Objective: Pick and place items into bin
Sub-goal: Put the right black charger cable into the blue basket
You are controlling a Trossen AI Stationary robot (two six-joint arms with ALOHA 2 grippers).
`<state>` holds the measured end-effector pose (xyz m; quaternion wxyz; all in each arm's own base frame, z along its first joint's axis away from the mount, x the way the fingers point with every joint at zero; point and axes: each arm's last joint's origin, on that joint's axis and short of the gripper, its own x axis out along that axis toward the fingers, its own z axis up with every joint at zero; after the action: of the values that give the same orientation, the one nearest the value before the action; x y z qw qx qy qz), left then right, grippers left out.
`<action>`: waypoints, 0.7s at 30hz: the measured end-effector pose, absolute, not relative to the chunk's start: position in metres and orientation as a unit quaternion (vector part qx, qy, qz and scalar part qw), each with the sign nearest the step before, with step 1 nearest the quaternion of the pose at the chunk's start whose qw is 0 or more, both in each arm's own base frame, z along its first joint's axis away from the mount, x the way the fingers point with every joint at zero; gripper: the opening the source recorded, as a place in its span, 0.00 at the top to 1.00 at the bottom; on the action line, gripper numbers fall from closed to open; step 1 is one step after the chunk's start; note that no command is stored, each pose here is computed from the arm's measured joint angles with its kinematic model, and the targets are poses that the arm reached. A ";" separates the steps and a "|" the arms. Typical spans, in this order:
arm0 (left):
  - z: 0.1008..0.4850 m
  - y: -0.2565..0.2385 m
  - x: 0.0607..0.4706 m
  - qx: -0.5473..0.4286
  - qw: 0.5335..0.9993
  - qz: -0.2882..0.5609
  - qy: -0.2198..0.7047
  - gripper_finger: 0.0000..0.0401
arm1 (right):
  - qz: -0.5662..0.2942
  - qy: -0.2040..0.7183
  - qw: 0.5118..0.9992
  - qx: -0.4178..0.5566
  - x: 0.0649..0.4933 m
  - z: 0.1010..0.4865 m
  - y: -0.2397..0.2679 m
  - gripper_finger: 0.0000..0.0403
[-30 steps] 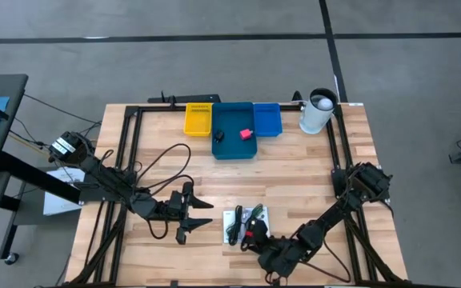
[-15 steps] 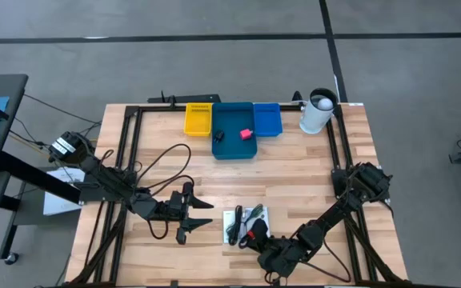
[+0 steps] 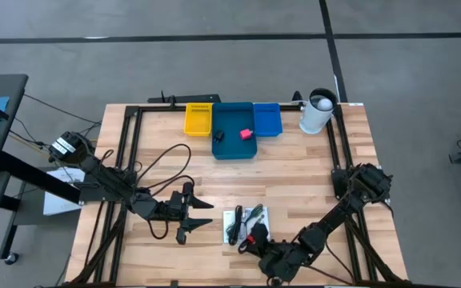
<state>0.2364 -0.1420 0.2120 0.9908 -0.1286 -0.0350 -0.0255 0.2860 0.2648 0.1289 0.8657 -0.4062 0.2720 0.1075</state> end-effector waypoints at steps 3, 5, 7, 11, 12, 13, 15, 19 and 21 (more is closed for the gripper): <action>0.212 -0.142 0.236 -0.132 0.990 -0.025 -0.034 0.51 | 0.092 0.255 0.873 -0.404 0.289 0.140 0.274 0.98; 0.211 -0.142 0.236 -0.133 0.990 -0.025 -0.032 0.51 | 0.087 0.251 0.873 -0.410 0.291 0.149 0.280 0.99; 0.211 -0.142 0.236 -0.133 0.990 -0.025 -0.032 0.51 | 0.084 0.255 0.864 -0.427 0.292 0.158 0.284 0.99; 0.211 -0.142 0.236 -0.134 0.990 -0.026 -0.032 0.51 | 0.054 0.275 0.844 -0.457 0.300 0.177 0.285 0.99; 0.211 -0.142 0.236 -0.133 0.990 -0.025 -0.032 0.51 | 0.045 0.286 0.835 -0.468 0.303 0.181 0.283 0.99; 0.211 -0.142 0.236 -0.130 0.991 -0.025 -0.032 0.51 | 0.032 0.296 0.826 -0.479 0.305 0.186 0.280 0.99; 0.211 -0.142 0.236 -0.120 0.992 -0.025 -0.033 0.51 | 0.004 0.316 0.807 -0.498 0.310 0.194 0.273 0.99; 0.211 -0.142 0.237 -0.111 0.993 -0.024 -0.030 0.51 | -0.028 0.370 0.772 -0.517 0.318 0.206 0.251 1.00; 0.210 -0.142 0.237 -0.108 0.994 -0.024 -0.025 0.51 | -0.042 0.398 0.758 -0.516 0.321 0.212 0.235 1.00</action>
<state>0.2366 -0.1421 0.2098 0.9935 -0.1080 -0.0253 -0.0240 0.3207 0.2355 0.2125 0.7577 -0.5157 0.3977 -0.0420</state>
